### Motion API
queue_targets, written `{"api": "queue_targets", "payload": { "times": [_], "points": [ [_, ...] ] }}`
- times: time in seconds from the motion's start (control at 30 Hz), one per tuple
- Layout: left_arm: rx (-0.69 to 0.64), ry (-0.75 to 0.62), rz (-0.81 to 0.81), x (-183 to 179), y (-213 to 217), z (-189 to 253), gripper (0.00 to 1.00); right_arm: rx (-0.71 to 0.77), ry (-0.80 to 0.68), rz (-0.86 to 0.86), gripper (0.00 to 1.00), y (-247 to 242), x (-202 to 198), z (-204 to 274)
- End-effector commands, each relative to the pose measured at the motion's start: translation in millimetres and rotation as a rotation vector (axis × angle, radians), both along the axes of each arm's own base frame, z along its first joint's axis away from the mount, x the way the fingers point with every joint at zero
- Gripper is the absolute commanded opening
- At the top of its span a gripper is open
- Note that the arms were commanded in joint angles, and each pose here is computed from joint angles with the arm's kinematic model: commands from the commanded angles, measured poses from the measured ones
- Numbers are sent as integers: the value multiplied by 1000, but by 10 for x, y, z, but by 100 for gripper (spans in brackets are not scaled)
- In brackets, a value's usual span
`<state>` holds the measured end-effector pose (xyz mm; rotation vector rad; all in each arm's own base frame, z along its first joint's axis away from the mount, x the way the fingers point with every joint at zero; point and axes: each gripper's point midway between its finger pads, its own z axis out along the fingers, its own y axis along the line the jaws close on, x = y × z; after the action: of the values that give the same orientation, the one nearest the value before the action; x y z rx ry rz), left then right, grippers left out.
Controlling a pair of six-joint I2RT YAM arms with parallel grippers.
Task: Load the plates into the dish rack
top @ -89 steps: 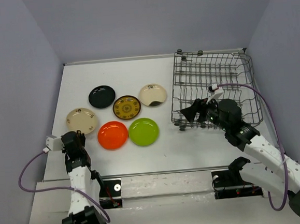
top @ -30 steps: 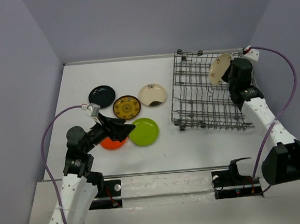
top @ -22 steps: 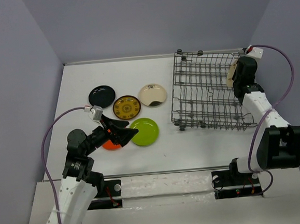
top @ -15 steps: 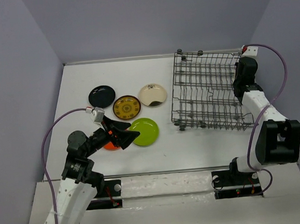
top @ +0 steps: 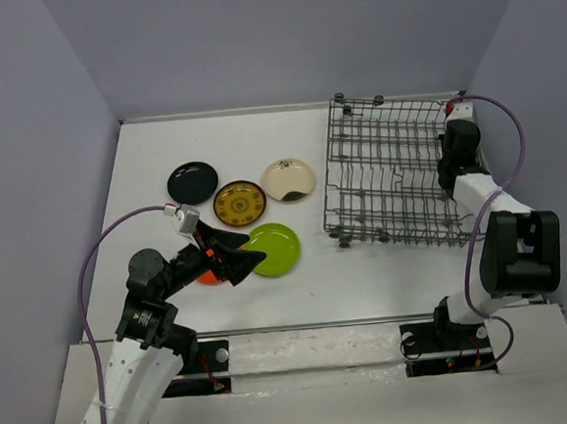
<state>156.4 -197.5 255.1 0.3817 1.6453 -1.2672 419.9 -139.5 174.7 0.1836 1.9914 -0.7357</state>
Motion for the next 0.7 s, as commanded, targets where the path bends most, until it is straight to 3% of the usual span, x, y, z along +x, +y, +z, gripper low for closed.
{"api": "queue_targets", "payload": {
  "times": [0.0, 0.23, 0.53, 0.67],
  "points": [
    [-21, -80, -11, -44, 1, 250, 99, -3, -56, -2, 7, -38, 77, 77],
    [-19, -75, -8, -34, 1, 242, 99, 27, -11, -1, 7, -16, 99, -138],
    [-15, -55, 7, 8, 4, 208, 99, 88, 34, -33, 34, 10, 58, -462],
    [-11, -41, 9, 31, 0, 184, 99, 101, -5, -64, 56, -12, 79, -340]
  ]
}}
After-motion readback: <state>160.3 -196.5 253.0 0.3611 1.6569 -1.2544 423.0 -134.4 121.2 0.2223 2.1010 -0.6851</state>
